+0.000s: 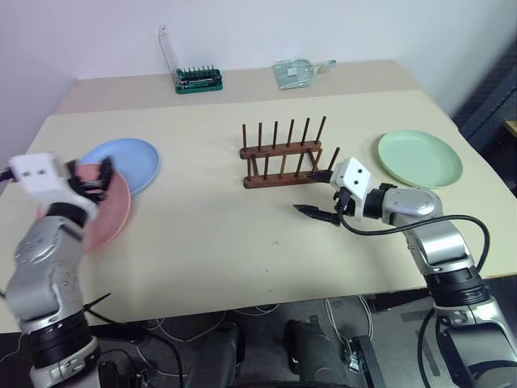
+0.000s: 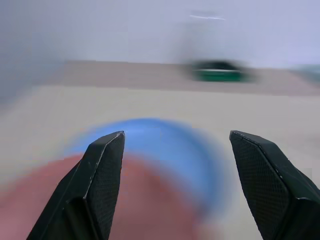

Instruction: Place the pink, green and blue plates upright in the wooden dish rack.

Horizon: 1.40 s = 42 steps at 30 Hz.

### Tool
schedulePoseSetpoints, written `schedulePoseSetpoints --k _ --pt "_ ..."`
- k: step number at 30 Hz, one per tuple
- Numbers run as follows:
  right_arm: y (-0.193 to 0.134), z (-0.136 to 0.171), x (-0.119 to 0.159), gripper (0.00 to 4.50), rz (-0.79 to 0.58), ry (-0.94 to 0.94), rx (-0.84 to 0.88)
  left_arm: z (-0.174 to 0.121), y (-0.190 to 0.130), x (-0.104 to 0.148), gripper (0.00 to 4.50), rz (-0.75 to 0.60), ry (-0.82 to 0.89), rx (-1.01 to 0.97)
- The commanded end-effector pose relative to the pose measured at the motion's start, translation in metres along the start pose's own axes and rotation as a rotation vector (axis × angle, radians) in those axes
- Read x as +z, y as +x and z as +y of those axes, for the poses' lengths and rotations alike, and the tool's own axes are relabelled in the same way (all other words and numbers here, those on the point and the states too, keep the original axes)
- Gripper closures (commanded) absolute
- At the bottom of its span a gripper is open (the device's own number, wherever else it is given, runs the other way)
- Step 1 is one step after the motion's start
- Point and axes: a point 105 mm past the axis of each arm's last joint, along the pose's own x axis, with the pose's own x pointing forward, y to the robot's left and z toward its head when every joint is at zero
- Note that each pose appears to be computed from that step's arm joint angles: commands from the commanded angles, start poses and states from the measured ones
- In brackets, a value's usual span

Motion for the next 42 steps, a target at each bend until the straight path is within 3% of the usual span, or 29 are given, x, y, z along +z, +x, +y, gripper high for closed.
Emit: schedulePoseSetpoints --k 1,4,10,17,20,25,29,30,32,34,35,38,42 --pt "0.011 -0.002 0.013 0.55 -0.044 -0.041 0.044 0.066 -0.032 -0.004 1.08 0.027 -0.047 0.37" --pt "0.019 -0.001 0.015 0.55 -0.055 -0.052 0.075 0.088 -0.055 -0.024 1.08 0.098 -0.122 0.491" --pt "0.028 -0.002 0.019 0.55 -0.078 -0.067 0.099 0.068 -0.067 -0.057 1.08 0.243 -0.238 0.39" --pt "0.021 -0.001 0.015 0.55 -0.074 -0.068 0.068 0.052 -0.053 -0.084 1.08 0.344 -0.347 0.344" --pt "0.017 -0.002 0.013 0.5 -0.068 -0.068 0.045 0.062 -0.051 -0.093 1.96 0.346 -0.424 0.441" --pt "0.012 0.0 0.011 0.5 -0.065 -0.069 0.024 0.05 -0.042 -0.098 4.39 0.351 -0.51 0.395" --pt "0.009 0.0 0.011 0.5 -0.062 -0.076 0.009 0.044 -0.039 -0.095 4.45 0.34 -0.517 0.359" --pt "0.008 -0.001 0.012 0.5 -0.063 -0.08 0.001 0.042 -0.038 -0.093 4.45 0.329 -0.517 0.345" --pt "0.003 -0.006 0.021 0.5 -0.086 -0.051 0.004 0.026 -0.03 -0.06 4.45 0.184 -0.513 0.211" --pt "-0.001 -0.007 0.036 0.01 -0.121 -0.052 0.025 0.008 -0.026 -0.027 4.5 0.055 -0.49 0.092" --pt "-0.001 -0.006 0.044 0.01 -0.139 -0.072 0.037 0.001 -0.025 -0.016 4.5 0.02 -0.476 0.055" --pt "0.003 -0.004 0.076 0.01 -0.204 -0.203 0.03 -0.026 -0.016 0.018 4.5 -0.067 -0.383 -0.054" --pt "0.021 0.006 0.108 0.01 -0.239 -0.504 0.012 -0.084 0.004 0.063 4.5 -0.144 -0.27 -0.209"
